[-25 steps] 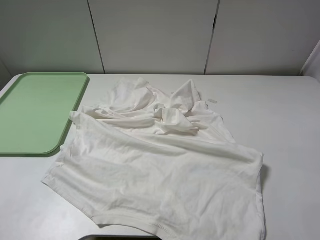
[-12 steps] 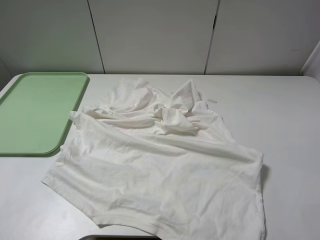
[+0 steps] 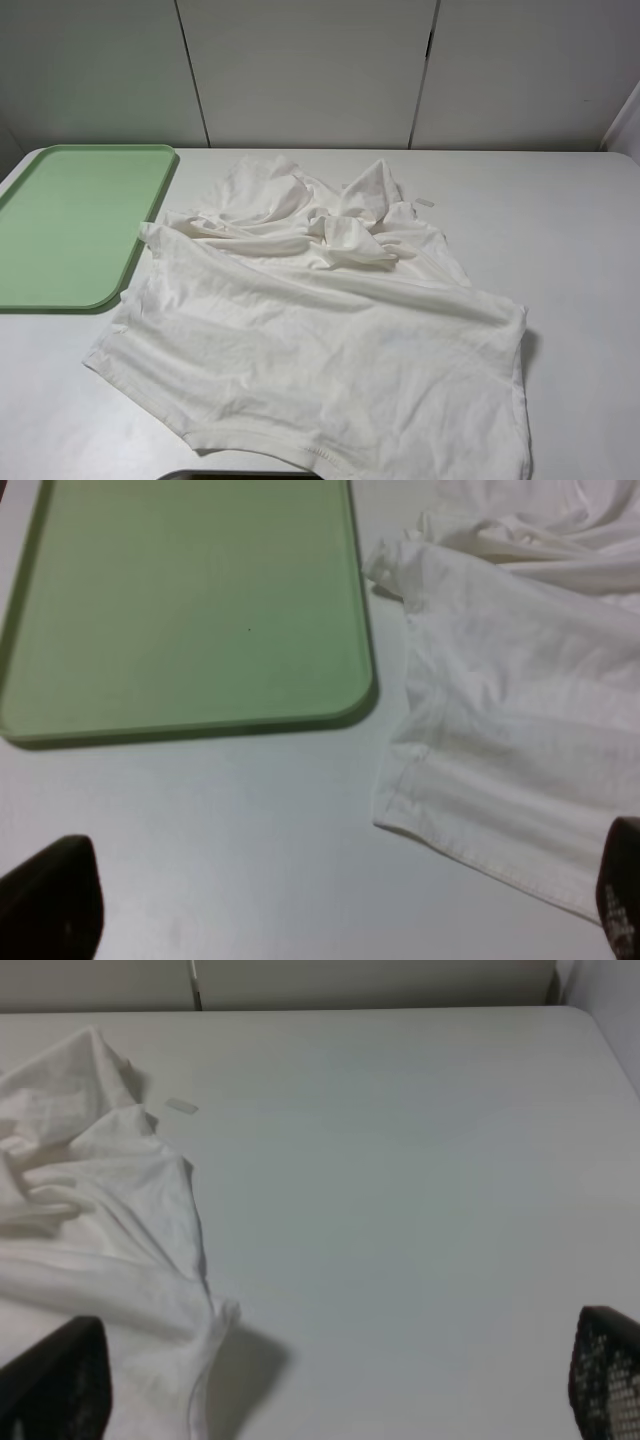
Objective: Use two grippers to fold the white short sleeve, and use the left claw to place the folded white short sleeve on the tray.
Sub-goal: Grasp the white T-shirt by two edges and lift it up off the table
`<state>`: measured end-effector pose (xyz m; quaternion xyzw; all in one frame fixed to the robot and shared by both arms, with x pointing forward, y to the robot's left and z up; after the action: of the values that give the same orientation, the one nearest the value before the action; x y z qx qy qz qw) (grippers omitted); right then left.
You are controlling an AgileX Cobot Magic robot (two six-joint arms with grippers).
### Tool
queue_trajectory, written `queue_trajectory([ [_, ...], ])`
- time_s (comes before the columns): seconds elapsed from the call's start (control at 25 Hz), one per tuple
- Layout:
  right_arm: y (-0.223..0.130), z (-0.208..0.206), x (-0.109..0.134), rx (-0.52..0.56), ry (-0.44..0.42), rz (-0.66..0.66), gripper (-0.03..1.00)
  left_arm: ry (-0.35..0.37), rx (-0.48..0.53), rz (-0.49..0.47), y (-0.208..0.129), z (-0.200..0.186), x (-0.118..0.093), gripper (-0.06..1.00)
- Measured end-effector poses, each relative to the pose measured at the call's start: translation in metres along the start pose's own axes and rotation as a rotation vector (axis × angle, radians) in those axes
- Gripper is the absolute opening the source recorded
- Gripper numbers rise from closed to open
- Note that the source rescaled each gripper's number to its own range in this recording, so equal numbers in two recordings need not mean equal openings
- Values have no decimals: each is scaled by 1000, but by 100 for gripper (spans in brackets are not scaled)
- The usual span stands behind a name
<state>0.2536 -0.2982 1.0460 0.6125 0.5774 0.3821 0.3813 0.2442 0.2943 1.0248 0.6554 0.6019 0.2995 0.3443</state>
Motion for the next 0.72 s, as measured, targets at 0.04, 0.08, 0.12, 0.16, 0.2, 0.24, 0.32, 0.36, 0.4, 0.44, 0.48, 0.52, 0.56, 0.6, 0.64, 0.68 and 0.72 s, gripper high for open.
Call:
queue_trajectory([
  [0.04, 0, 0, 0, 0, 0, 0, 100, 0, 0, 0, 0, 0, 0, 98],
  [0.08, 0, 0, 0, 0, 0, 0, 100, 0, 0, 0, 0, 0, 0, 98],
  [0.12, 0, 0, 0, 0, 0, 0, 100, 0, 0, 0, 0, 0, 0, 98],
  [0.16, 0, 0, 0, 0, 0, 0, 100, 0, 0, 0, 0, 0, 0, 98],
  [0.2, 0, 0, 0, 0, 0, 0, 100, 0, 0, 0, 0, 0, 0, 98],
  [0.24, 0, 0, 0, 0, 0, 0, 100, 0, 0, 0, 0, 0, 0, 98],
  [0.32, 0, 0, 0, 0, 0, 0, 100, 0, 0, 0, 0, 0, 0, 98],
  [0.36, 0, 0, 0, 0, 0, 0, 100, 0, 0, 0, 0, 0, 0, 98],
  [0.4, 0, 0, 0, 0, 0, 0, 100, 0, 0, 0, 0, 0, 0, 98],
  [0.44, 0, 0, 0, 0, 0, 0, 100, 0, 0, 0, 0, 0, 0, 98],
  [0.48, 0, 0, 0, 0, 0, 0, 100, 0, 0, 0, 0, 0, 0, 98],
  [0.52, 0, 0, 0, 0, 0, 0, 100, 0, 0, 0, 0, 0, 0, 98],
  [0.56, 0, 0, 0, 0, 0, 0, 100, 0, 0, 1, 0, 0, 0, 98],
  [0.6, 0, 0, 0, 0, 0, 0, 100, 1, 0, 2, 0, 0, 0, 98],
  [0.64, 0, 0, 0, 0, 0, 0, 100, 2, 0, 4, 0, 0, 0, 98],
  [0.68, 0, 0, 0, 0, 0, 0, 100, 3, -3, 4, 1, -1, 0, 98],
  [0.72, 0, 0, 0, 0, 0, 0, 100, 3, -7, 4, 1, -2, 0, 98],
])
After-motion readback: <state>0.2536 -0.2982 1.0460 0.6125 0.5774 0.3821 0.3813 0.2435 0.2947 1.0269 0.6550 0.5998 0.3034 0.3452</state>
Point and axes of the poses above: a point on each arm's last joint axis where the gripper is mounted, z pointing out along that axis toward the gripper, x along the wrist's bending axis when the last joint is at zero, y = z × x, the point moved 2 cm from there along z, pointing out along that axis toward the gripper
